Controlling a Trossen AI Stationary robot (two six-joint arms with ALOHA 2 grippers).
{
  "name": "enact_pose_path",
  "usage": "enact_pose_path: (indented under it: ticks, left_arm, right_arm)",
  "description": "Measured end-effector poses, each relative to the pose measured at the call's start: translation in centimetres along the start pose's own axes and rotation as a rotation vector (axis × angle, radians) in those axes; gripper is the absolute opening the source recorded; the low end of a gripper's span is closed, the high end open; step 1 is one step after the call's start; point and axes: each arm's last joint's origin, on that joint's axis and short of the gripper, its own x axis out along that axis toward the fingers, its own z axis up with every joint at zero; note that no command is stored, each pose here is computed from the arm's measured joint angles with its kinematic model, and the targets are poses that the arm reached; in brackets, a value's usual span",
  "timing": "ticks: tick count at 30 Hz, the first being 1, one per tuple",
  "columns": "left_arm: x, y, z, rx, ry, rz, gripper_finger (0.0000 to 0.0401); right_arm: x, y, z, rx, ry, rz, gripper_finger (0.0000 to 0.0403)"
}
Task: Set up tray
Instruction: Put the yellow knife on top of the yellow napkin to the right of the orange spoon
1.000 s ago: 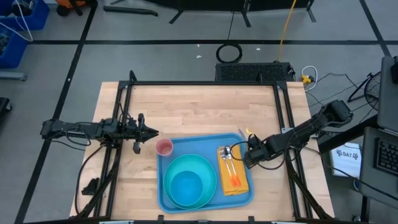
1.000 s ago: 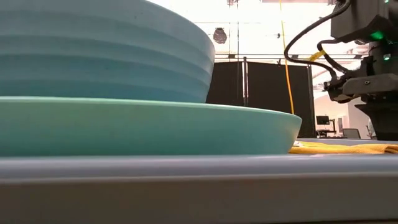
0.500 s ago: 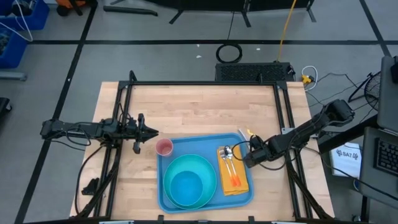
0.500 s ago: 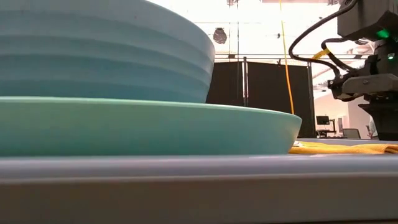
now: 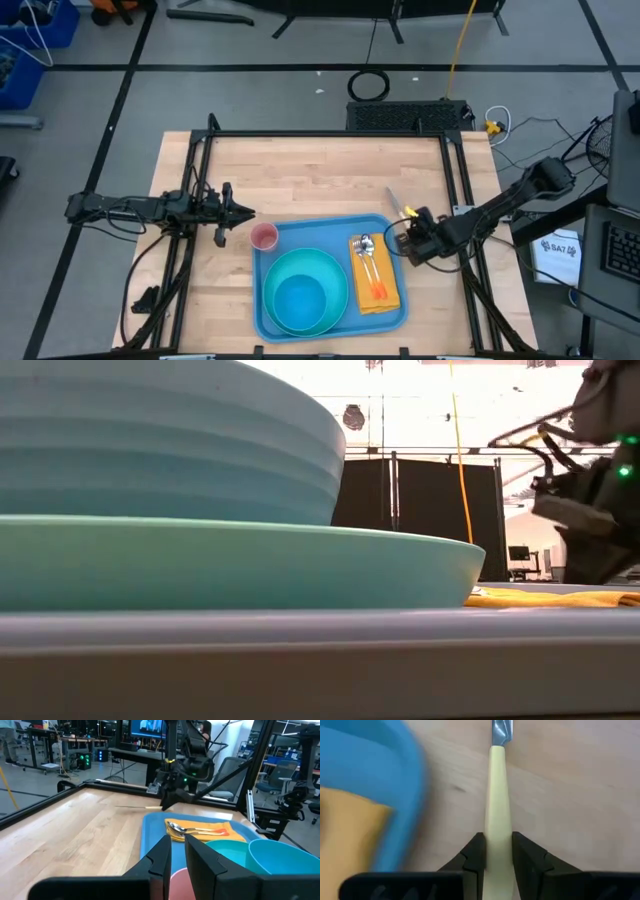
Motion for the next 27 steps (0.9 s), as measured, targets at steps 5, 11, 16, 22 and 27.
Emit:
enact_pose_path:
  ticks: [5, 11, 16, 22, 27]
  left_arm:
    - [0.0, 0.0, 0.0, 0.0, -0.002, 0.0, 0.0058]
    - [0.0, 0.0, 0.1, 0.0, -0.006, -0.001, 0.0058]
    - [0.0, 0.0, 0.0, 0.0, -0.005, -0.001, 0.0058]
    - [0.0, 0.0, 0.0, 0.0, -0.003, 0.0, 0.0058]
    - [0.0, 0.0, 0.1, 0.0, -0.008, -0.001, 0.0058]
  right_arm:
    - [-0.9, 0.9, 0.1, 0.021, -0.072, 0.146, 0.006]
    - [-2.7, 2.5, 0.0, 0.057, -0.098, 0.4, 0.006]
    - [-4.9, 4.6, -1.0, 0.133, -0.061, 0.683, 0.006]
    - [-6.9, 6.5, -3.8, 0.327, 0.02, 0.911, 0.006]
    - [-7.7, 7.3, -6.4, 0.446, 0.021, 0.874, 0.006]
